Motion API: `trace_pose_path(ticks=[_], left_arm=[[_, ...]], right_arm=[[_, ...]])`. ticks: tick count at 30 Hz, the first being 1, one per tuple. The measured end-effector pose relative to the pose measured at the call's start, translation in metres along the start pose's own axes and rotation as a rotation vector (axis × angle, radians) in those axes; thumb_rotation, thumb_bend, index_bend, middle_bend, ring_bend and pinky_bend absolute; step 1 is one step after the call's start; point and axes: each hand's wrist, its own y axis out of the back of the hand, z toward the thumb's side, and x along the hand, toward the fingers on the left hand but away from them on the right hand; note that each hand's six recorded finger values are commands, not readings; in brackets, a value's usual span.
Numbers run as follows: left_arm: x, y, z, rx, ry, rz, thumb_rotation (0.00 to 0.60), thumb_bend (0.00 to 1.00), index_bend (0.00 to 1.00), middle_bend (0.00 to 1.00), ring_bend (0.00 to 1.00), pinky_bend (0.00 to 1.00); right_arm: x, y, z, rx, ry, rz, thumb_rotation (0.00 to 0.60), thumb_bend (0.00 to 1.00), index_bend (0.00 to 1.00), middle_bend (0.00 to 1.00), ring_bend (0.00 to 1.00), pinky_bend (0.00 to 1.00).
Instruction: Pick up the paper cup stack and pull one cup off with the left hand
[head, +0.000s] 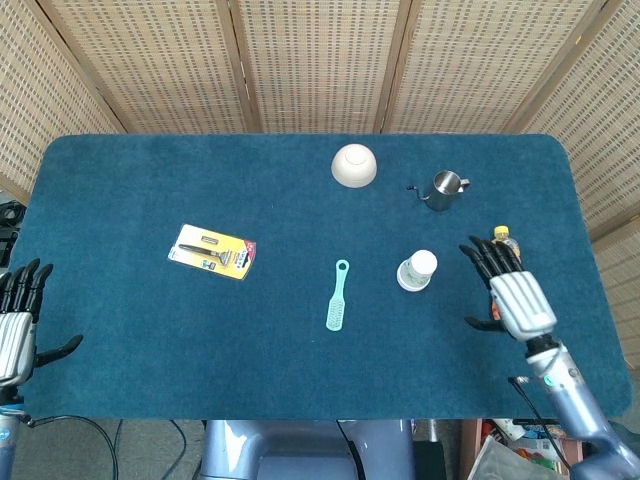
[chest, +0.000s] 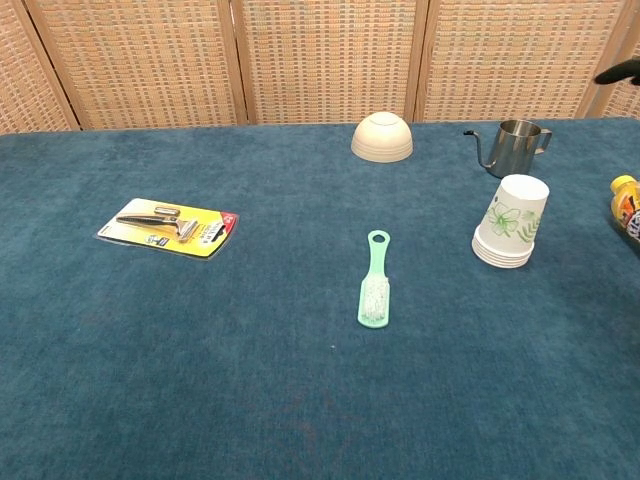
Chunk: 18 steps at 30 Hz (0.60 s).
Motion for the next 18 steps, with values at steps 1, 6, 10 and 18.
trace_pose_path(ticks=[1, 6, 10, 18], left_arm=[[0.000, 0.000, 0.000, -0.001, 0.002, 0.001, 0.600, 0.12, 0.00, 0.00, 0.00, 0.00], [0.000, 0.001, -0.003, 0.003, 0.013, -0.005, 0.600, 0.12, 0.00, 0.00, 0.00, 0.00], [0.001, 0.002, -0.007, 0.007, 0.031, -0.005, 0.600, 0.12, 0.00, 0.00, 0.00, 0.00], [0.003, -0.003, -0.006, 0.019, 0.036, -0.032, 0.600, 0.12, 0.00, 0.00, 0.00, 0.00]], right_arm=[[-0.010, -0.002, 0.003, -0.010, 0.000, 0.022, 0.600, 0.00, 0.10, 0.11, 0.00, 0.06], [-0.062, -0.014, 0.017, -0.057, -0.019, 0.112, 0.600, 0.00, 0.12, 0.15, 0.01, 0.14], [-0.088, -0.026, 0.022, -0.057, -0.042, 0.145, 0.600, 0.00, 0.15, 0.19, 0.03, 0.19], [-0.114, -0.059, 0.023, 0.003, -0.082, 0.233, 0.600, 0.06, 0.23, 0.27, 0.10, 0.33]])
